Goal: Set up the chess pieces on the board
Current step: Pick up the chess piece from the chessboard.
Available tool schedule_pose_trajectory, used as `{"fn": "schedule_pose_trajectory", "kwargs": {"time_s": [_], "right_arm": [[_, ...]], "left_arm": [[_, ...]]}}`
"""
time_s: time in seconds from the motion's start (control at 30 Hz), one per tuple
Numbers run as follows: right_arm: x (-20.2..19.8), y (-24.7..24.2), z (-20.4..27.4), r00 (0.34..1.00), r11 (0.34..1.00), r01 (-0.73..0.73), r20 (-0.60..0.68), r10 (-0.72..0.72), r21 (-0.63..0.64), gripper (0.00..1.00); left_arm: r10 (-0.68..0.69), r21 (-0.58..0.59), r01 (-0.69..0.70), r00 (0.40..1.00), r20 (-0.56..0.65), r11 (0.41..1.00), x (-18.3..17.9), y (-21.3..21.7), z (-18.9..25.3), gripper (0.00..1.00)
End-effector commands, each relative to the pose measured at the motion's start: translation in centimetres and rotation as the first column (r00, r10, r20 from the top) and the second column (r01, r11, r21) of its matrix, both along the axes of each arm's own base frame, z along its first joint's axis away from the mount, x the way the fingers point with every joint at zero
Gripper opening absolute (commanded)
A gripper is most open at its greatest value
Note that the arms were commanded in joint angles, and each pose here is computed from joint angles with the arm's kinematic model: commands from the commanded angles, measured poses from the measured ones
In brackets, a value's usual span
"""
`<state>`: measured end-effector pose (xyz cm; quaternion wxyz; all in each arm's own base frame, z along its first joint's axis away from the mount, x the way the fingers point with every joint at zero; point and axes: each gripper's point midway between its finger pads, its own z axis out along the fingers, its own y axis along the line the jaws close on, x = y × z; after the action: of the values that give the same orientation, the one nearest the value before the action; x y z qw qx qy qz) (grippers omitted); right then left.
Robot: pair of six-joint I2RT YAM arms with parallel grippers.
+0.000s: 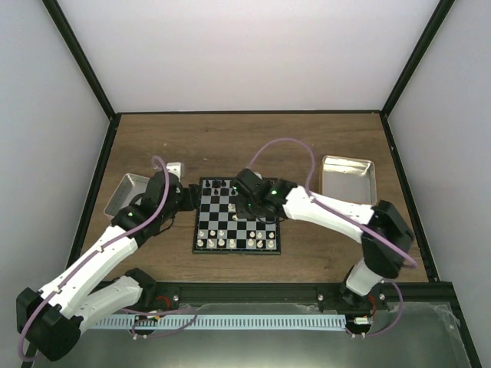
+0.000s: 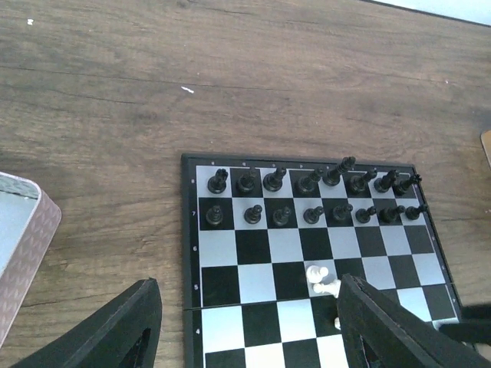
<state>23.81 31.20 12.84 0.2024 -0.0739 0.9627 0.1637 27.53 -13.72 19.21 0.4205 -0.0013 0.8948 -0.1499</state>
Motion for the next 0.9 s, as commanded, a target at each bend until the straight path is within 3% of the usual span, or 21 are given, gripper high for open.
{"fn": "schedule_pose_trajectory", "kwargs": {"time_s": [0.0,0.13,0.33,0.53,0.87], "right_arm": [[3.3,3.3,0.3,0.997,0.999,0.037,0.071,-0.039,0.026,0.37],[3.9,4.5,-2.2,0.999,0.999,0.033,0.034,-0.032,-0.016,0.41],[3.9,4.2,-4.6,1.000,0.996,0.029,0.012,-0.028,-0.081,0.45],[3.7,4.4,-5.5,1.000,0.996,0.012,-0.005,-0.012,-0.093,0.47],[2.5,3.1,-7.6,1.000,0.984,-0.005,-0.026,0.000,-0.180,0.44]], "left_arm": [[0.004,-0.053,-0.004,1.000,0.005,0.999,-0.5,-0.1,0.6,0.65],[0.009,-0.057,-0.008,1.000,0.007,0.998,-0.7,0.1,0.8,0.65],[0.216,0.047,-0.220,0.974,0.066,0.974,-0.4,4.6,2.3,0.66],[0.225,0.007,-0.228,0.966,0.124,0.974,-0.4,4.9,4.1,0.68],[0.227,0.003,-0.229,0.966,0.119,0.973,-0.3,4.8,4.0,0.69]]}}
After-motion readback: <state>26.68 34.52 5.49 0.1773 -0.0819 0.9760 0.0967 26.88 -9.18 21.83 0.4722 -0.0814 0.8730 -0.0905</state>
